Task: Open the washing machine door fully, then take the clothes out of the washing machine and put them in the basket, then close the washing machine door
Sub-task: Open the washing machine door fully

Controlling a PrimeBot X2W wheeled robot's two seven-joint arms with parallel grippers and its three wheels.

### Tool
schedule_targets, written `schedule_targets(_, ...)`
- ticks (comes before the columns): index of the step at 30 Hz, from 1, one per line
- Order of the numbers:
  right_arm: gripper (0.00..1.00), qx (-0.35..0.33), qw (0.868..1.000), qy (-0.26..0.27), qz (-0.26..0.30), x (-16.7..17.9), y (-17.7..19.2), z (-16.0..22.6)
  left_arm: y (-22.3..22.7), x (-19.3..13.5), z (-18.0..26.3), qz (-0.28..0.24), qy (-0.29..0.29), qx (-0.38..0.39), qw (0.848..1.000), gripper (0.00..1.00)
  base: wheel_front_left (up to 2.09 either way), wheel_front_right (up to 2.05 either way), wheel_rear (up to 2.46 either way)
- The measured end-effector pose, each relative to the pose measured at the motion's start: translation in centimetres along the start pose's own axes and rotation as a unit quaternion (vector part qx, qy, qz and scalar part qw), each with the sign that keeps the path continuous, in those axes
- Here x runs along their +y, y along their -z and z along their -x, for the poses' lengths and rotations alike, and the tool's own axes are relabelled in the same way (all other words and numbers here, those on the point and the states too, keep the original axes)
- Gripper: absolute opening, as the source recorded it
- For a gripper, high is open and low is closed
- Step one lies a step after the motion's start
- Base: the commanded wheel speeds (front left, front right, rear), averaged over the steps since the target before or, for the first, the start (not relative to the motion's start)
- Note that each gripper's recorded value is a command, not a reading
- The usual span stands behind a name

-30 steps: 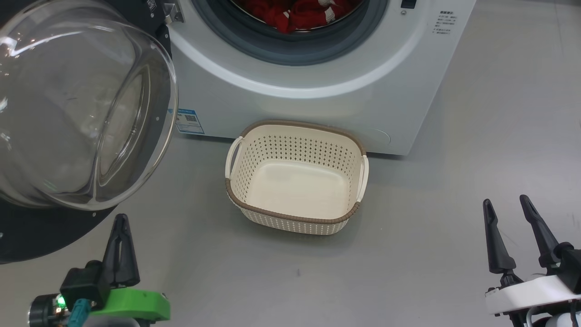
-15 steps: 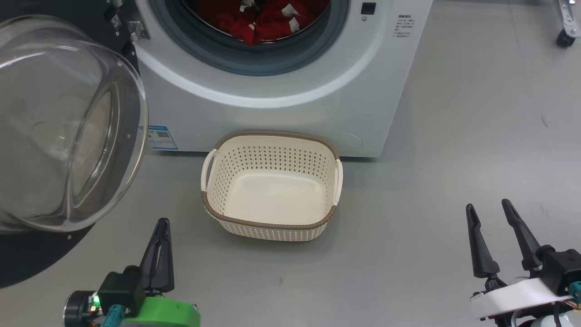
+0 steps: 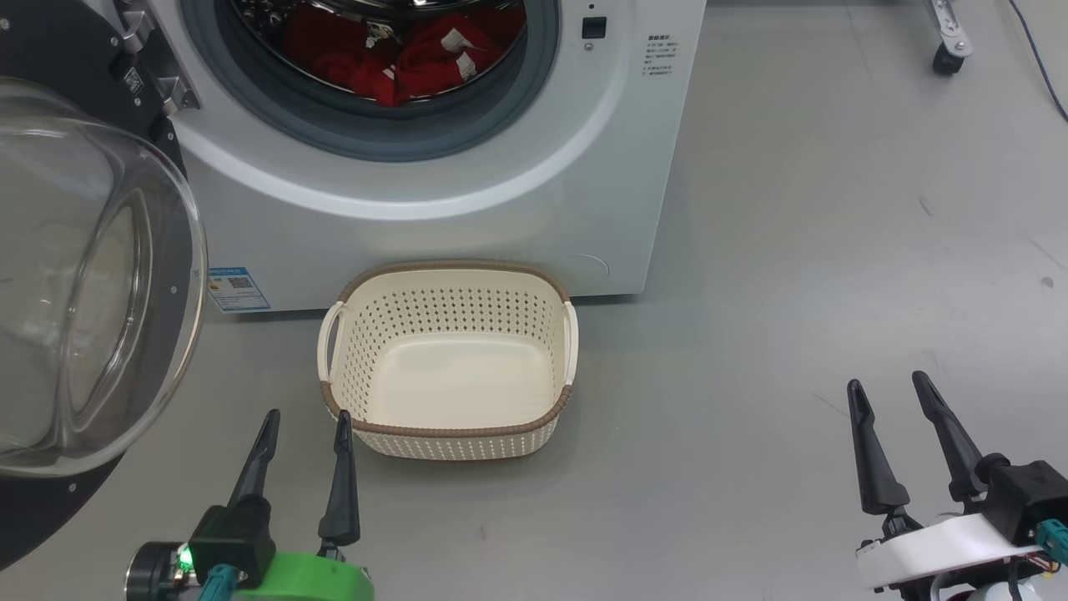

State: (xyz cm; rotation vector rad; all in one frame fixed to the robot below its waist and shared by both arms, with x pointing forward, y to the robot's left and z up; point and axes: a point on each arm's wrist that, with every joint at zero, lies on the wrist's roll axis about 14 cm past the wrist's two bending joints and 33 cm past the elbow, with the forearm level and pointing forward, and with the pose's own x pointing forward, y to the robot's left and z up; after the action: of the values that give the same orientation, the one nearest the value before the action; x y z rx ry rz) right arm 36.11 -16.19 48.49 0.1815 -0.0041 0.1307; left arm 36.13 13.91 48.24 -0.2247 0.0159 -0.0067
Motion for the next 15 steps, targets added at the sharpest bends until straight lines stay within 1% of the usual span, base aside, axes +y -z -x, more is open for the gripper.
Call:
schedule_targets(8,1.00,-0.008,1.000,0.025,0.002,-1.4,-0.5,1.0,0.8,-1.1,0.2,-0.001,0.018,0.012,1.000,1.00,0.00,0.00,0.00)
schedule_targets(15,1.00,-0.005,1.000,0.029,0.001,-1.5,-0.4,1.4,1.1,-1.2,0.3,-0.003,0.020,0.017,1.000,1.00,0.00,0.00,0.00)
